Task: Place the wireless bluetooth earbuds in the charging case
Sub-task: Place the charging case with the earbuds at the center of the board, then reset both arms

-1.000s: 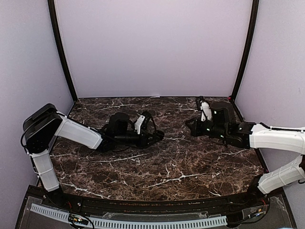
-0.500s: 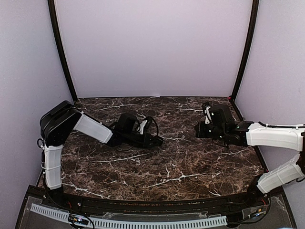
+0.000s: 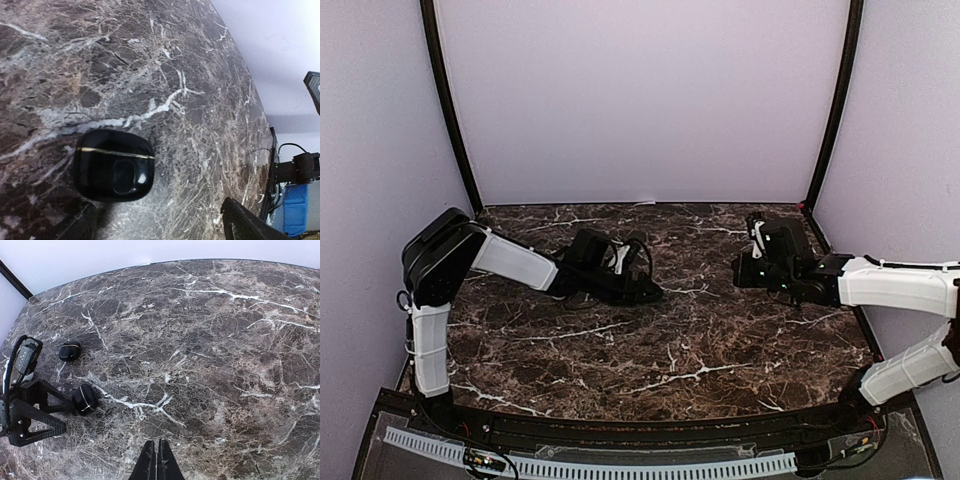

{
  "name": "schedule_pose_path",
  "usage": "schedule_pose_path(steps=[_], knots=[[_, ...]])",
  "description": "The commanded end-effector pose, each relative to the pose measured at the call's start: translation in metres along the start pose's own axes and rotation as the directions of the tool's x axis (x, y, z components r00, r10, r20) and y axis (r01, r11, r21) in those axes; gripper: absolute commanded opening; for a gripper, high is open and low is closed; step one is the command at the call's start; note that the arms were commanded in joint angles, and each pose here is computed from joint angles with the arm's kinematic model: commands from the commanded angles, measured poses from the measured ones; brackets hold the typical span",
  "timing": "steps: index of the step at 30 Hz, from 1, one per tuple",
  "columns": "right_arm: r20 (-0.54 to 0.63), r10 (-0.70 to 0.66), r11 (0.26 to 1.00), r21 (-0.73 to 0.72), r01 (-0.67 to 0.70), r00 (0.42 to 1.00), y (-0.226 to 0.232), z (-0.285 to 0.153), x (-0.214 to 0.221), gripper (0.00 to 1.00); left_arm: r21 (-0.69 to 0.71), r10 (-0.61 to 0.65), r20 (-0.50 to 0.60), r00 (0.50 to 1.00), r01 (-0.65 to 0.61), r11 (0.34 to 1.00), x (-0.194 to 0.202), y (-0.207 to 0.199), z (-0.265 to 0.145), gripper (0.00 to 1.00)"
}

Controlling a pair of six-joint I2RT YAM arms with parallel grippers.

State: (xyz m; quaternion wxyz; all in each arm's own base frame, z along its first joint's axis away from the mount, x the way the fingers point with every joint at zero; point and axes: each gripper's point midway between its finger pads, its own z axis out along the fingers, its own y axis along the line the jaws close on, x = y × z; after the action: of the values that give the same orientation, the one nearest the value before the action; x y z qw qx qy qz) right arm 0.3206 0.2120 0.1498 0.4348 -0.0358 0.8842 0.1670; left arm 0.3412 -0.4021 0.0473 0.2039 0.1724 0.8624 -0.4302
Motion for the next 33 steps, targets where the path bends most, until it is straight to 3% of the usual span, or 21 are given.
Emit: schedule_pose_path(steps=[1, 9, 14, 15, 17, 20, 21, 25, 30, 33], knots=[[0.079, -0.018, 1.000, 0.010, 0.018, 0.997, -0.002, -0.007, -0.022, 0.05, -0.141, 0.005, -0.021, 1.000, -0.008, 0.990, 0.006, 0.015, -0.019, 0.94], [0.154, -0.073, 0.997, -0.015, 0.076, 0.985, 0.007, -0.017, -0.044, 0.13, -0.270, 0.106, 0.089, 0.990, -0.079, 0.960, -0.012, 0.002, -0.080, 0.96], [0.257, -0.140, 0.987, -0.037, 0.155, 0.956, 0.017, -0.036, -0.072, 0.26, -0.391, 0.200, 0.181, 0.963, -0.116, 0.913, -0.024, -0.001, -0.131, 0.96], [0.283, -0.152, 0.985, -0.039, 0.169, 0.947, 0.018, -0.041, -0.077, 0.37, -0.418, 0.228, 0.209, 0.951, -0.123, 0.900, -0.028, -0.003, -0.144, 0.96], [0.339, -0.196, 0.973, -0.047, 0.225, 0.920, 0.023, -0.052, -0.086, 0.72, -0.468, 0.281, 0.267, 0.922, -0.131, 0.874, -0.037, -0.005, -0.168, 0.95], [0.416, -0.241, 0.963, -0.012, 0.270, 0.877, 0.020, -0.062, -0.094, 0.96, -0.547, 0.373, 0.353, 0.858, -0.134, 0.826, -0.047, -0.004, -0.205, 0.95], [0.443, -0.254, 0.961, 0.016, 0.275, 0.860, 0.015, -0.065, -0.096, 0.99, -0.573, 0.404, 0.378, 0.833, -0.133, 0.809, -0.049, -0.002, -0.216, 0.95], [0.498, -0.314, 0.947, 0.108, 0.301, 0.808, 0.001, -0.068, -0.095, 0.99, -0.680, 0.566, 0.440, 0.697, -0.154, 0.717, -0.047, 0.001, -0.257, 0.95], [0.499, -0.372, 0.926, 0.253, 0.280, 0.783, -0.025, -0.063, -0.091, 0.94, -0.833, 0.768, 0.422, 0.481, -0.127, 0.538, -0.032, 0.010, -0.310, 0.95], [0.564, -0.406, 0.911, 0.317, 0.265, 0.719, -0.037, -0.069, -0.088, 0.91, -0.857, 0.771, 0.445, 0.455, -0.034, 0.514, -0.030, 0.028, -0.336, 0.98]])
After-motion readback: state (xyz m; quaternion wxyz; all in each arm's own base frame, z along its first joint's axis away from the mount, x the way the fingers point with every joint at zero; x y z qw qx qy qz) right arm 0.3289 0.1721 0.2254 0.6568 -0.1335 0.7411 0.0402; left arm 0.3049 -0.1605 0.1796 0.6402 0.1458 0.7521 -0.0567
